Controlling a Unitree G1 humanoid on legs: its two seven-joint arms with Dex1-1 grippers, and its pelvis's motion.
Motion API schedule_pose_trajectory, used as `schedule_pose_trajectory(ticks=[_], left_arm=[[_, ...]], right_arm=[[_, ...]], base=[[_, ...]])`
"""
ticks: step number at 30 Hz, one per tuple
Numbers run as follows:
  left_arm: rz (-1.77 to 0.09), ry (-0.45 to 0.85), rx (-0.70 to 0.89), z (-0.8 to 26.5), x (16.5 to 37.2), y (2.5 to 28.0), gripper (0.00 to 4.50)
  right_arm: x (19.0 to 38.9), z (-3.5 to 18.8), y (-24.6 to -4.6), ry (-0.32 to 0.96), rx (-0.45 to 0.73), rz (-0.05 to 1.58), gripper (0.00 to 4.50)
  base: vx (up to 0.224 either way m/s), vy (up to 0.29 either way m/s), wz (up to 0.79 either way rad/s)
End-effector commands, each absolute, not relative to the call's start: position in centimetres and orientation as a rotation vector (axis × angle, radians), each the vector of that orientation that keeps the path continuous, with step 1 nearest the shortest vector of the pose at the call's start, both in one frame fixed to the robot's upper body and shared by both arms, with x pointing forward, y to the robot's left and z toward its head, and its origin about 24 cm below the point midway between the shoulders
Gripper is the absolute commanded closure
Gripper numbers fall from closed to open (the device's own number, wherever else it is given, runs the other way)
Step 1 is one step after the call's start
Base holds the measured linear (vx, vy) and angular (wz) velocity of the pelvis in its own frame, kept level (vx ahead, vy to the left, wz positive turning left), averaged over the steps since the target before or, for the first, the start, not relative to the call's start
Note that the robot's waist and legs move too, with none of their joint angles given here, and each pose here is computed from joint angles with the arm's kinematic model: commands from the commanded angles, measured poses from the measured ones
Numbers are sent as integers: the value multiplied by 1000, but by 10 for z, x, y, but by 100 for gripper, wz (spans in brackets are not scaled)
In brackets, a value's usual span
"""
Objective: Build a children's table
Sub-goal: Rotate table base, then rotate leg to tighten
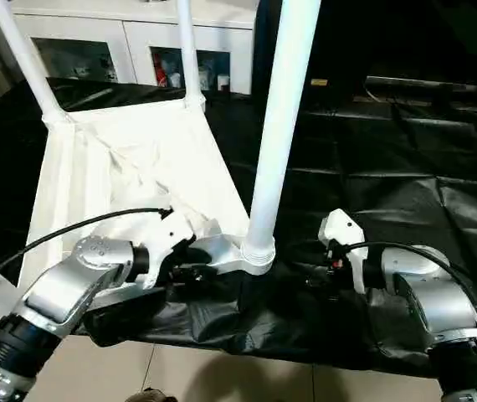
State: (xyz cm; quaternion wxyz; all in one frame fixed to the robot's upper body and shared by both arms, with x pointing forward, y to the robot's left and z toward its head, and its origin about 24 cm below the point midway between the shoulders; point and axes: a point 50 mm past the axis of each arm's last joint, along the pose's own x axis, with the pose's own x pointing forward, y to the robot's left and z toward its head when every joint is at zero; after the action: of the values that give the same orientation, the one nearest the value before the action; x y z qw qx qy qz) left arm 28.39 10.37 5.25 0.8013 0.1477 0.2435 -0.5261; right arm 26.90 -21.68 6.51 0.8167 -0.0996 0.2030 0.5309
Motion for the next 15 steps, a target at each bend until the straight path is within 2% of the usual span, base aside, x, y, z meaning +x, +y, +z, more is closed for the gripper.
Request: schedule_pose_trajectory(ticks=[1, 3, 12, 13, 15], left_arm=[[-1137, 545, 334, 47, 282, 106, 329], [-1134, 549, 338, 45, 281, 107, 330], [-1137, 547, 342, 41, 281, 106, 422], [-1137, 545, 342, 41, 281, 106, 422], [-1158, 505, 327, 42, 282, 107, 440]], right_arm=[[271, 71, -215, 420, -225, 1144, 78], [271, 71, -213, 420, -224, 1147, 78], [269, 70, -208, 422, -224, 1174, 78], [269, 70, -207, 421, -222, 1174, 78], [274, 69, -202, 381, -178, 1130, 52]], base=[[0, 0, 0], [0, 0, 0], [0, 0, 0], [0, 0, 0], [0, 0, 0]])
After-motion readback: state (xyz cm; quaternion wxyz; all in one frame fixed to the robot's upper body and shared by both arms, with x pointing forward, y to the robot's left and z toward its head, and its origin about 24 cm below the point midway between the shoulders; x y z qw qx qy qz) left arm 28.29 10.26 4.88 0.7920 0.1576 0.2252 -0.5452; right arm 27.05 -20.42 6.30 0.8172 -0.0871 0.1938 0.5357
